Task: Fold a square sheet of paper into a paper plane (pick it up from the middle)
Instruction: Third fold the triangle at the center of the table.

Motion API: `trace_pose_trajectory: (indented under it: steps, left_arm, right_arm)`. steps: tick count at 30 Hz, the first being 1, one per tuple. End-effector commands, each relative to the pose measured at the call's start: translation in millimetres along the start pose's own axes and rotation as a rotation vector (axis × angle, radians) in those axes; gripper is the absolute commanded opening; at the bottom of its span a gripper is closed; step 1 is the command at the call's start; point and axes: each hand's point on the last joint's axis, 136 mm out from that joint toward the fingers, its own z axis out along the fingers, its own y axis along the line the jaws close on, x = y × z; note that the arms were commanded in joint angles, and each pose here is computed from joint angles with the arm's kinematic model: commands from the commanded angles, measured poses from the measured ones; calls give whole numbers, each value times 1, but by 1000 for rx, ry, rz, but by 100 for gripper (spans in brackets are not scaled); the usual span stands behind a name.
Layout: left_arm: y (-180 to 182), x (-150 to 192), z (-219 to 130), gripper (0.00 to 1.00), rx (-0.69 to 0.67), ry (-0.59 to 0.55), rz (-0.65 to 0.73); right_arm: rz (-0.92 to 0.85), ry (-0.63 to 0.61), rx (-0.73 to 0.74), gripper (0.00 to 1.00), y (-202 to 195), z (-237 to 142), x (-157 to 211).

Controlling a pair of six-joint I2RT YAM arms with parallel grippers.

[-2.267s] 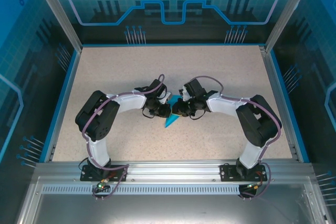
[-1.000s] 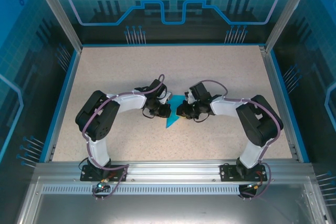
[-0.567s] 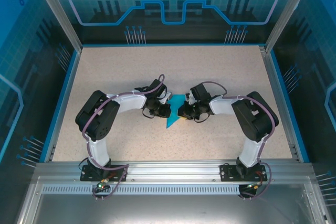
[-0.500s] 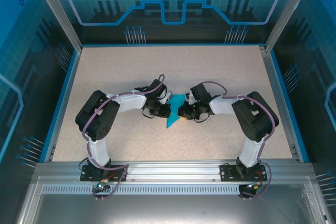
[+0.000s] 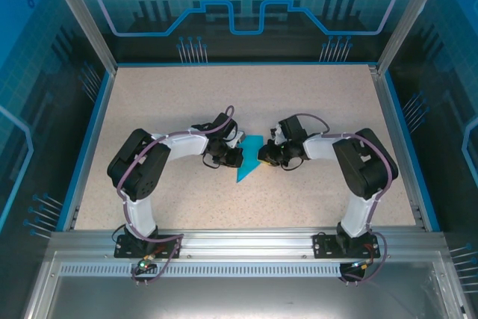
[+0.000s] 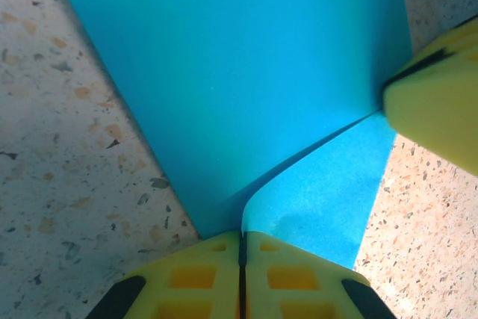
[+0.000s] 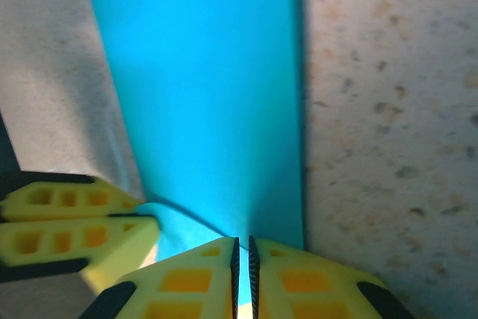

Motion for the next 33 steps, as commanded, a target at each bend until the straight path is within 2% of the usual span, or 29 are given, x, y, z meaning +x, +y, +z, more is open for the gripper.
trace_pose_trajectory:
  steps: [1, 5, 12, 24, 33]
  left_arm:
    - [14, 26, 7, 9, -42, 77, -44]
    - [13, 25, 5, 8, -38, 72, -46]
    - [12, 23, 4, 8, -37, 66, -48]
    - [6, 18, 0, 8, -18, 47, -57]
    - [6, 18, -5, 9, -20, 29, -57]
  right_arm:
    - [16, 14, 65, 14, -23, 8, 5]
    - [7, 14, 58, 14, -18, 4, 5]
    - [-76, -25, 14, 15, 23, -16, -9]
    - [-101, 3, 259, 13, -9, 8, -32]
    - [-103, 17, 288, 13, -16, 10, -30]
